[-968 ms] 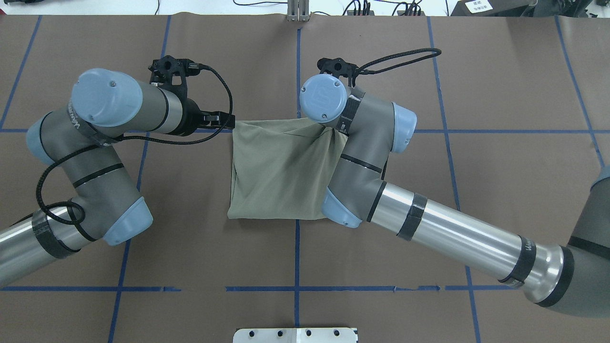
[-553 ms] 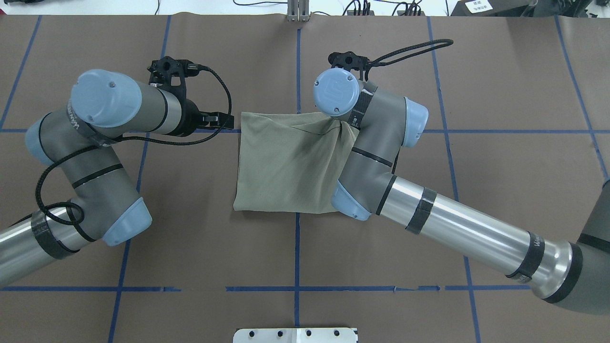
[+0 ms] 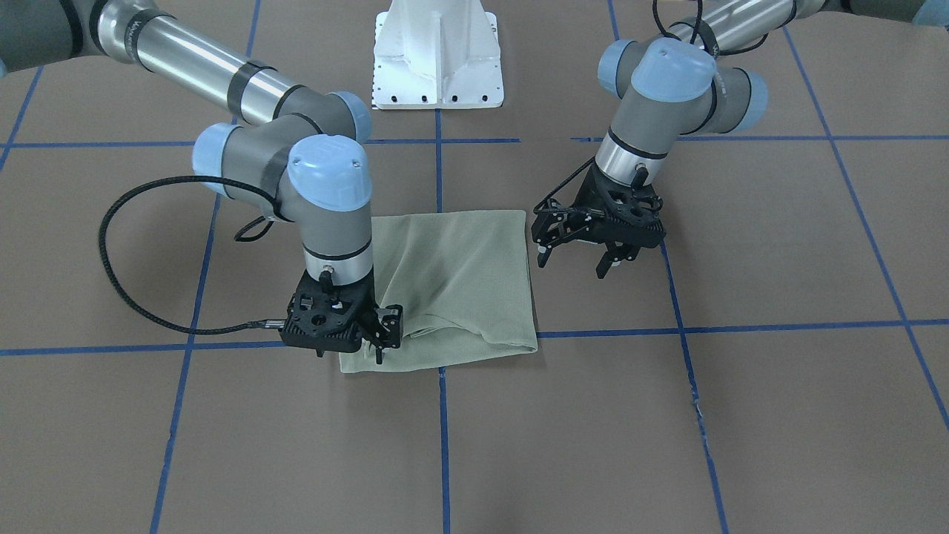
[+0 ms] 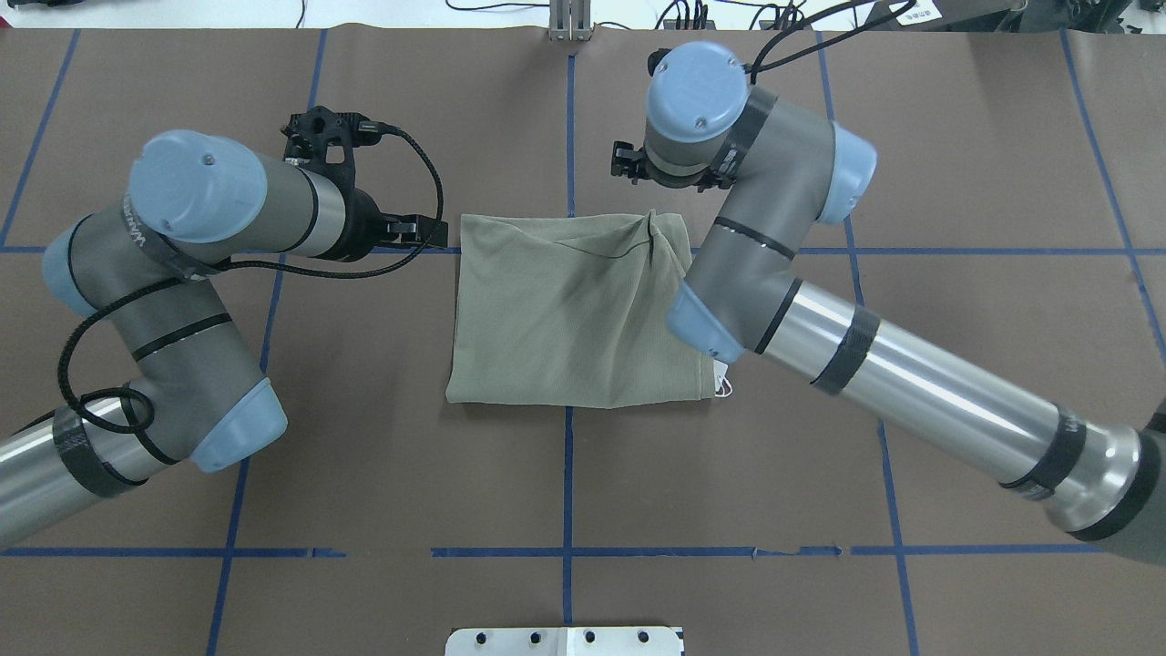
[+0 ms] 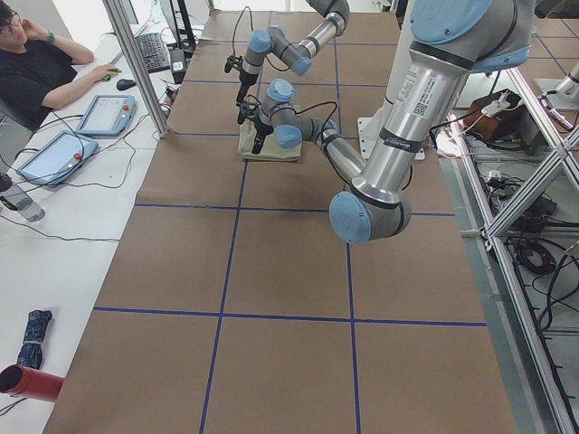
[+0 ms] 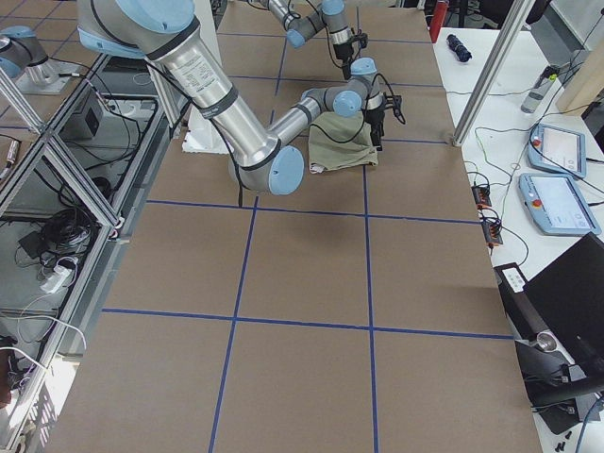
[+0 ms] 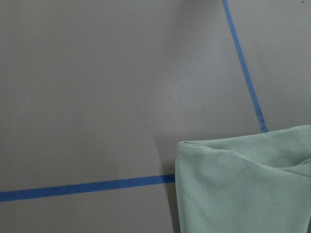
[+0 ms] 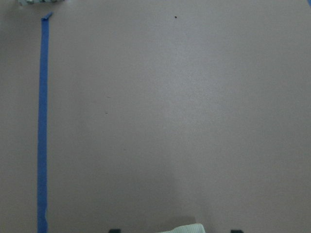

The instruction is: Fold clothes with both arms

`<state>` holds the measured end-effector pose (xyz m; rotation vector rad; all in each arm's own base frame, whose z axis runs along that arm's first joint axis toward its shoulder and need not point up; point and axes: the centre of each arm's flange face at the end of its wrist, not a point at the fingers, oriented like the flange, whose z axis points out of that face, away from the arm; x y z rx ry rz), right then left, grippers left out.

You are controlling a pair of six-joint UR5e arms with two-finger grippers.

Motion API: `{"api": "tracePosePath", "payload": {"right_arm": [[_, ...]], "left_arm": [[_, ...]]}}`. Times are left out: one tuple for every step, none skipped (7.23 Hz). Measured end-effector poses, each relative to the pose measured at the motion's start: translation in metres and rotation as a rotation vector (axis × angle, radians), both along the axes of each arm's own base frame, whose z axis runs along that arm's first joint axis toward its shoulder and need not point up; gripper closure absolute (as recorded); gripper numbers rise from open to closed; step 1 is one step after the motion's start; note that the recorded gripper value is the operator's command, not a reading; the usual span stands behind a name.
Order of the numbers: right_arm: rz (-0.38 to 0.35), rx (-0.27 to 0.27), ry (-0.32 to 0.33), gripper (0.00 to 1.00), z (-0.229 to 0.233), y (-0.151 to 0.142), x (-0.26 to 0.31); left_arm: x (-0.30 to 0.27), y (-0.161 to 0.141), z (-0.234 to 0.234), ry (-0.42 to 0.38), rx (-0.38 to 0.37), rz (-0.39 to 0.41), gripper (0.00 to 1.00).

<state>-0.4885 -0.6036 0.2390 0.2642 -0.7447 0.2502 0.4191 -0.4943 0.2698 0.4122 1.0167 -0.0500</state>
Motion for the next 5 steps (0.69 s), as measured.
{"api": "tracePosePath", "payload": {"right_arm": [[-0.088, 0.011, -0.006, 0.00, 0.015, -0.007, 0.048], [-0.172, 0.031, 0.018, 0.00, 0.033, -0.010, 0.099], [-0.253, 0.051, 0.060, 0.00, 0.055, -0.008, 0.160], [-0.314, 0.065, 0.101, 0.00, 0.083, 0.001, 0.221], [-0.363, 0.071, 0.132, 0.00, 0.118, 0.012, 0.279]], "left_arm": [[-0.028, 0.005, 0.001, -0.026, 0.027, 0.036, 0.00], [-0.068, 0.008, 0.005, -0.089, 0.075, 0.074, 0.00], [-0.118, 0.007, 0.018, -0.178, 0.122, 0.105, 0.00], [-0.169, 0.005, 0.038, -0.261, 0.159, 0.126, 0.00], [-0.226, 0.002, 0.068, -0.337, 0.197, 0.155, 0.00]]}}
